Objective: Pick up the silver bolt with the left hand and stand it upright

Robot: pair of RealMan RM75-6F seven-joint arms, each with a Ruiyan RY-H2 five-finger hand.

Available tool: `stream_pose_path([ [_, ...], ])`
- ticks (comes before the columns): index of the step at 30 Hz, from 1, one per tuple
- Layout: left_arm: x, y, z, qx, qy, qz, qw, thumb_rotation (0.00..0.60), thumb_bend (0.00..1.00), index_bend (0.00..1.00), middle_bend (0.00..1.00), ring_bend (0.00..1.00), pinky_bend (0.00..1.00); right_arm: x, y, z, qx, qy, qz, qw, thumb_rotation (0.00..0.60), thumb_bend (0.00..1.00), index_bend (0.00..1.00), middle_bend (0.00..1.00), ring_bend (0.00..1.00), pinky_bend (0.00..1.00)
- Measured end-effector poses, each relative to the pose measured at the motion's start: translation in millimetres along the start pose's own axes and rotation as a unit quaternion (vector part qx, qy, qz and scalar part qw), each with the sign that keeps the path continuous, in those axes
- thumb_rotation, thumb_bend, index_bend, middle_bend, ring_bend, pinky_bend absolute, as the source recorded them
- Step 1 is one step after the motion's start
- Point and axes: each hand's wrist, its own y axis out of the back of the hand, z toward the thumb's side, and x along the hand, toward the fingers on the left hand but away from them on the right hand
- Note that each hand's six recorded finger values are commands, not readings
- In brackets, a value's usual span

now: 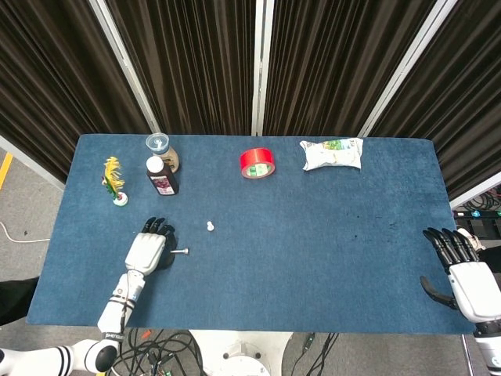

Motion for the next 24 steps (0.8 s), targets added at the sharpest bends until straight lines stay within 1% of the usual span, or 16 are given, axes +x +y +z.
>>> stream_pose_path([
  [8, 2, -2, 0, -0.004, 0.003, 0.000, 1.0000, 0.600, 0.38, 0.53, 0.22, 0.05, 0.02, 0, 0, 0, 0.000, -0.001, 0.000, 1.0000, 0.600, 0.26, 0.05, 0.09, 0.00, 0.00],
  [14, 2, 8, -3, -0.006, 0.002, 0.007, 1.0000, 0.600, 0.41, 0.54, 0.22, 0.05, 0.02, 1, 0, -1, 0.000, -0.001, 0.000, 1.0000, 0.600, 0.26, 0.05, 0.09, 0.00, 0.00],
  [19, 0, 24, -9, 0.015, -0.004, 0.014, 0.9998, 0.600, 0.42, 0.54, 0.22, 0.05, 0.02, 1, 0, -2, -0.002, -0.002, -0.001, 1.0000, 0.600, 0.26, 0.05, 0.09, 0.00, 0.00],
  [24, 0, 36, -14, 0.053, -0.012, 0.012, 0.9984, 0.600, 0.42, 0.54, 0.22, 0.05, 0.02, 3, 0, -4, -0.003, -0.004, -0.001, 1.0000, 0.600, 0.26, 0.05, 0.09, 0.00, 0.00],
])
